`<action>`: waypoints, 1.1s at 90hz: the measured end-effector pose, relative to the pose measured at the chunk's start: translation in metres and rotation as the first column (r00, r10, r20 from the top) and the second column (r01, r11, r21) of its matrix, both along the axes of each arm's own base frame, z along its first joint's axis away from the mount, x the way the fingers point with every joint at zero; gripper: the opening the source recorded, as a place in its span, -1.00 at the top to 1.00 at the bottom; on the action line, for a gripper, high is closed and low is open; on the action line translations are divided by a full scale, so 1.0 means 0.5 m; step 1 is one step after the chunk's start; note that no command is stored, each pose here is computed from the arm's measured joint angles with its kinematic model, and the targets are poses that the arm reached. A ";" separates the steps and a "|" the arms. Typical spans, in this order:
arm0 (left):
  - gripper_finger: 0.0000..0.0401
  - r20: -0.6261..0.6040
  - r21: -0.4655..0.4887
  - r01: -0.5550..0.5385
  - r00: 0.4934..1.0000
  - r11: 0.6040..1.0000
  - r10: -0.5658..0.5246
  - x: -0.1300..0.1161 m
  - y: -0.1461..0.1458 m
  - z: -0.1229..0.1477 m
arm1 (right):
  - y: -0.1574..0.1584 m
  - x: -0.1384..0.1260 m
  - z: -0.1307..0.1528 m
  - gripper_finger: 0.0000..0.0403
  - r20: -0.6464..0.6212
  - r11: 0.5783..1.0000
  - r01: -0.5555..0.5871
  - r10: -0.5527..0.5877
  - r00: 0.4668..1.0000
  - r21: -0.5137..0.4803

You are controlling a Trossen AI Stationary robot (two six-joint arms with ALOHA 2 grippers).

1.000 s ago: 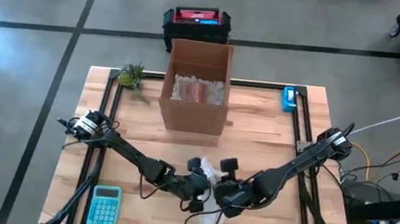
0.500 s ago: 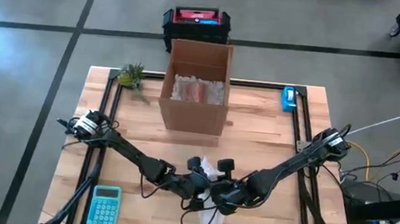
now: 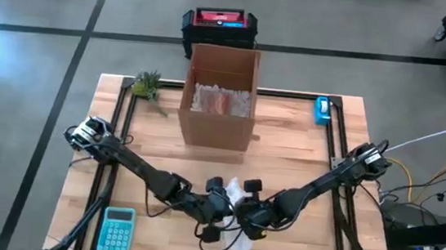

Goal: Wrap mug
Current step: Wrap the yellow mug with bubble wrap

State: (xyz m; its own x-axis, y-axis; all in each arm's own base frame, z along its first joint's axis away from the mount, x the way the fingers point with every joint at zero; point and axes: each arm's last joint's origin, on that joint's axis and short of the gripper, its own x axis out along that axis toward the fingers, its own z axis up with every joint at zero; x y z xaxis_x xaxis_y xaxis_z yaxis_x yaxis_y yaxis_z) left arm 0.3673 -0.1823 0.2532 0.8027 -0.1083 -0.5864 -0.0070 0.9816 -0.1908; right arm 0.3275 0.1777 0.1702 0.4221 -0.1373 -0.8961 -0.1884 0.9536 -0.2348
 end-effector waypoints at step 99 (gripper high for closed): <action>1.00 0.072 0.025 -0.131 0.989 0.991 0.129 0.062 0.021 -0.118 | 0.002 -0.007 0.153 0.91 -0.062 0.999 -0.037 0.036 0.997 -0.003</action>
State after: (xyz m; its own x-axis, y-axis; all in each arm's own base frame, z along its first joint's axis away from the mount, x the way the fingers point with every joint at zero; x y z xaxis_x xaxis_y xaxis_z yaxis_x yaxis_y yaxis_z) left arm 0.3984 -0.1721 0.1941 0.8482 0.0164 -0.5293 -0.1224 0.9785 -0.1658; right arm 0.3239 0.1789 0.2465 0.3707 -0.1262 -0.9201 -0.2374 0.9449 -0.2252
